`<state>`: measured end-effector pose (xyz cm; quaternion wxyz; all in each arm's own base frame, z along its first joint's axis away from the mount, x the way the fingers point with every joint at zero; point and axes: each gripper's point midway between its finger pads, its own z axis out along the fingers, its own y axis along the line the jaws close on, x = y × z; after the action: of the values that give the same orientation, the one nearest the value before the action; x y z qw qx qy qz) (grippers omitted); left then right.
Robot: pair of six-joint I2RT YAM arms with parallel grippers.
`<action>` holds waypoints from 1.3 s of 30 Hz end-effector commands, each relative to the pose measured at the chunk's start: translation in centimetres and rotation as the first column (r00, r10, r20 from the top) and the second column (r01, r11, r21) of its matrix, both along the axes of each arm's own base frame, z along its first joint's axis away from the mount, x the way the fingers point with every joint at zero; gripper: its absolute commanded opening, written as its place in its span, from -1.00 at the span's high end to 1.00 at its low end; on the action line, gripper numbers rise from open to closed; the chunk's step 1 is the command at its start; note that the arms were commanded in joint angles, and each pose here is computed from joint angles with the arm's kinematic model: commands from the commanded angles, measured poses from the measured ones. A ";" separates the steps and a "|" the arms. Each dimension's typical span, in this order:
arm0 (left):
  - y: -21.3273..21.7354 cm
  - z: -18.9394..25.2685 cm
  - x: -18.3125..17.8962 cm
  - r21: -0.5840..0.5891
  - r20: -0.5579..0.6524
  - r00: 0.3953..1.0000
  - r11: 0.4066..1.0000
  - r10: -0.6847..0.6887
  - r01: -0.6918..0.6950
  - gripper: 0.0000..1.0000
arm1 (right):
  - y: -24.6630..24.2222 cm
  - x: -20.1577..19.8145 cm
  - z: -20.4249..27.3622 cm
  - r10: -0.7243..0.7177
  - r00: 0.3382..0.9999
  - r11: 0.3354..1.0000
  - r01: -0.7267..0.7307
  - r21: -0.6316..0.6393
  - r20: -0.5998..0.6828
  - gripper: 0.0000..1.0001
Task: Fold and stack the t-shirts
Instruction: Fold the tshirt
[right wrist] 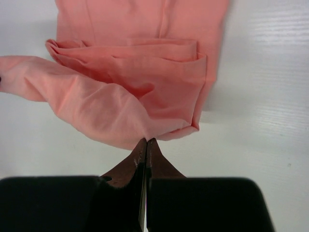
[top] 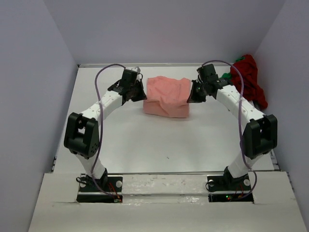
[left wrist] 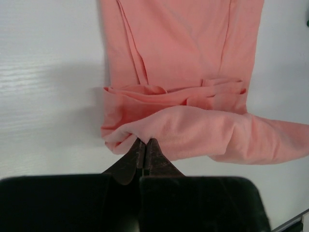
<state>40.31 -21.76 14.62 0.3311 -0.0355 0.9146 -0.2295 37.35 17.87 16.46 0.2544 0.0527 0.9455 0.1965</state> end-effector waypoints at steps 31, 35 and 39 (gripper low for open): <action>-2.5 6.9 14.6 -0.114 0.225 0.974 0.993 0.024 0.002 1.00 | -4.7 15.8 1.1 -0.111 0.981 0.991 0.121 -0.054 0.162 1.00; -2.8 6.2 15.1 -0.115 0.224 0.975 0.993 0.014 0.012 1.00 | -4.7 16.3 1.1 -0.099 0.982 0.994 0.107 -0.038 0.162 1.00; -2.8 5.4 15.6 -0.107 0.229 0.973 0.994 0.017 0.007 1.00 | -4.6 16.5 0.1 -0.100 0.984 0.994 0.106 -0.035 0.149 1.00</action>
<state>54.42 -24.01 15.78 0.3820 -0.0510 0.8862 -0.2572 52.46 13.44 15.99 0.3152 0.0884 0.9308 0.1625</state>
